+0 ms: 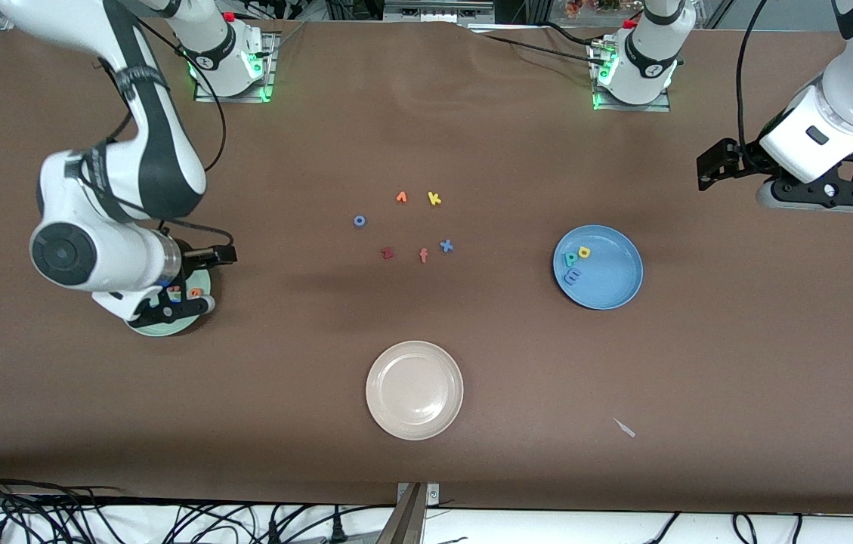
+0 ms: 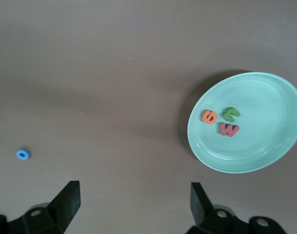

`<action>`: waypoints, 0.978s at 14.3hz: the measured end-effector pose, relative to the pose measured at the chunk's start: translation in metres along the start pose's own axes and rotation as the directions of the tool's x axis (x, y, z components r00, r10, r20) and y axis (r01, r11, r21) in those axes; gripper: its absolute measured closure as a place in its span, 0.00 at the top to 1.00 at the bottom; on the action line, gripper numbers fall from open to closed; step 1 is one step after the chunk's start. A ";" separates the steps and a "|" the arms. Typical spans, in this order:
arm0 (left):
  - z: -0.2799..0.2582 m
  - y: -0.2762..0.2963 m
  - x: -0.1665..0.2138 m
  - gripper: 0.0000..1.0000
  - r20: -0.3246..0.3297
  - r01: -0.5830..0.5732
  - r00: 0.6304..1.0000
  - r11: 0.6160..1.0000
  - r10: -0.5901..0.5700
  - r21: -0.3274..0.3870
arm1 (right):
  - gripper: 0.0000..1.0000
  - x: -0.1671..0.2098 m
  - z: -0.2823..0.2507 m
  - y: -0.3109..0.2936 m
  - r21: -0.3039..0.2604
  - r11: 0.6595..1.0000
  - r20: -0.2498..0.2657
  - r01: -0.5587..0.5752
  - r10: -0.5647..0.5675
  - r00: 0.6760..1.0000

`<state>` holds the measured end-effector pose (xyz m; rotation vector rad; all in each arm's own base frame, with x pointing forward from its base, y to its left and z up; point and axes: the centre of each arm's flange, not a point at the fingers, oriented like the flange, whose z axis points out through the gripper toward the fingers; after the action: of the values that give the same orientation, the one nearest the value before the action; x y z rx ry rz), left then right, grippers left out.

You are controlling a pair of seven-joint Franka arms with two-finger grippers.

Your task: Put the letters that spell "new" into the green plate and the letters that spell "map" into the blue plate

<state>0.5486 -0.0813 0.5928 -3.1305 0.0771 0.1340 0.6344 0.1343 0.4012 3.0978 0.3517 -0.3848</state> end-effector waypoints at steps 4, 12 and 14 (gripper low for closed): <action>0.000 0.000 0.000 1.00 0.000 0.001 1.000 1.000 -0.001 0.000 | 1.00 -0.041 -0.075 0.017 0.010 1.000 -0.123 -0.026 0.027 0.992; 0.000 -0.002 0.000 1.00 0.001 0.003 1.000 1.000 -0.003 0.000 | 1.00 -0.130 -0.151 0.096 0.038 0.979 -0.195 -0.198 0.202 0.960; 0.000 -0.002 0.000 1.00 0.001 0.003 1.000 1.000 -0.003 0.000 | 1.00 -0.139 -0.158 0.102 0.033 0.977 -0.203 -0.212 0.214 0.955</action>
<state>0.5486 -0.0796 0.5928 -3.1305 0.0721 0.1362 0.5640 0.0085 0.5850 3.1479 0.0123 -0.0622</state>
